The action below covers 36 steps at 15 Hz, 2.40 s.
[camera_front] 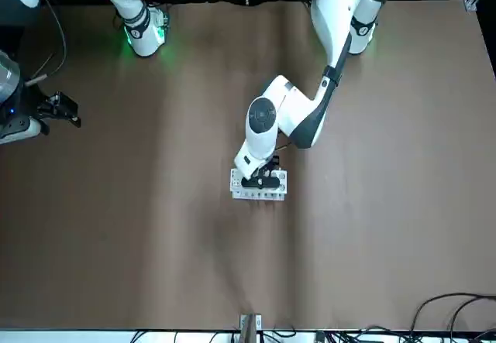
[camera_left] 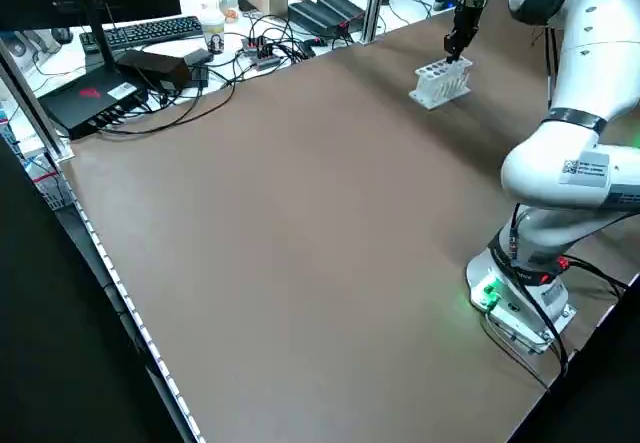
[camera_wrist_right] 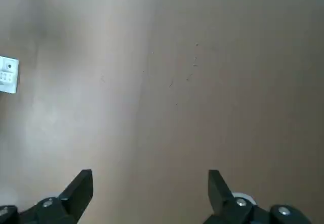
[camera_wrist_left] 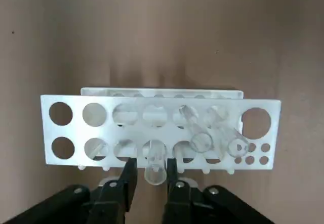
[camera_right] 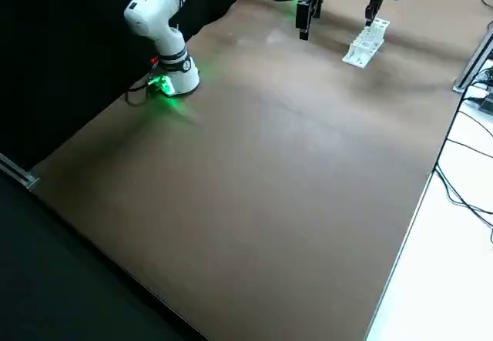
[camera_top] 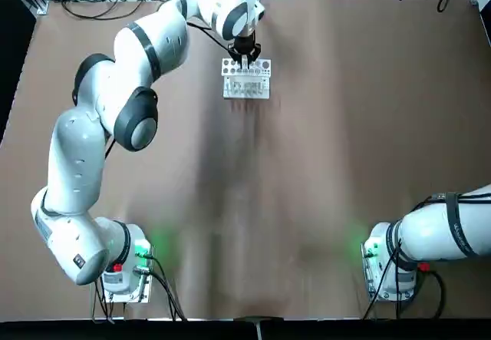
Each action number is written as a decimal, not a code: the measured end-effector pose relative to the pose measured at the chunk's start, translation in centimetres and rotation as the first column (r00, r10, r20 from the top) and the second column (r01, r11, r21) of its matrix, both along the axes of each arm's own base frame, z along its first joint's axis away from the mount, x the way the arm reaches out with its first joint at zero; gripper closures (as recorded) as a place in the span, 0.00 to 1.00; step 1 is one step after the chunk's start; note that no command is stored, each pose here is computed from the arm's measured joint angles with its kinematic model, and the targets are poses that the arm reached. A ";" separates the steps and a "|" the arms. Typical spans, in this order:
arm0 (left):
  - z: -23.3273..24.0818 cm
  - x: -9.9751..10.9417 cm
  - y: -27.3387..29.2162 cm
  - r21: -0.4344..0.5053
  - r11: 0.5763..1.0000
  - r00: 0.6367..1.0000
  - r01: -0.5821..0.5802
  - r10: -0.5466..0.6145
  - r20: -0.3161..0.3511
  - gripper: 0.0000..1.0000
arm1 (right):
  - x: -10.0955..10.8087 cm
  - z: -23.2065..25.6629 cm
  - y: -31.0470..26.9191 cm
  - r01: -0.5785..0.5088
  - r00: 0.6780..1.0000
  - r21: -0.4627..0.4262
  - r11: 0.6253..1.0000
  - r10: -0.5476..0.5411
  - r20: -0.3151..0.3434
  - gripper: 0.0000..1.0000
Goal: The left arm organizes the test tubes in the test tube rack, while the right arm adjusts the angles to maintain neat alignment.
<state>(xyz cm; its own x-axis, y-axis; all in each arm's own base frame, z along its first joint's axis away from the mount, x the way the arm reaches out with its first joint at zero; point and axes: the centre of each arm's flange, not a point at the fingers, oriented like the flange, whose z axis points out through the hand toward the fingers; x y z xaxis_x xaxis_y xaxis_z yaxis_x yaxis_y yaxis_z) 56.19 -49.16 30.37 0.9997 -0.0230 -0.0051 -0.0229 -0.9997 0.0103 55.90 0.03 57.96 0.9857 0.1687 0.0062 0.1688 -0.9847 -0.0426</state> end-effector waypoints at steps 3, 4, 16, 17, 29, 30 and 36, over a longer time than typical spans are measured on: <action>0.0 0.0 0.0 0.000 1.000 1.000 0.000 0.000 0.000 0.69 | 0.0 0.0 0.0 0.000 1.000 0.000 1.000 0.000 0.000 0.00; 0.0 0.0 0.0 0.000 1.000 1.000 0.000 0.000 0.000 0.69 | 0.0 0.0 0.0 -0.001 1.000 0.000 1.000 0.001 0.000 0.00; -0.5 0.0 0.0 0.004 1.000 1.000 -0.001 0.001 -0.005 0.72 | 0.0 0.0 0.0 -0.001 1.000 0.000 1.000 0.001 0.000 0.00; -0.5 0.0 0.0 0.004 1.000 1.000 -0.001 0.001 -0.004 0.72 | 0.0 0.0 0.0 -0.001 1.000 0.000 1.000 0.001 0.000 0.00; -0.5 0.0 0.0 0.004 1.000 1.000 -0.001 0.002 -0.004 0.79 | 0.0 0.0 0.0 -0.002 1.000 0.000 1.000 0.002 0.000 0.00; -0.5 0.0 0.0 0.004 1.000 1.000 -0.001 0.002 -0.004 0.79 | 0.0 0.0 0.0 -0.002 1.000 0.000 1.000 0.002 0.000 0.00; -0.2 0.2 -0.1 -0.012 1.000 1.000 -0.002 0.002 0.014 0.77 | 0.0 0.0 0.0 -0.002 1.000 0.000 1.000 0.002 0.000 0.00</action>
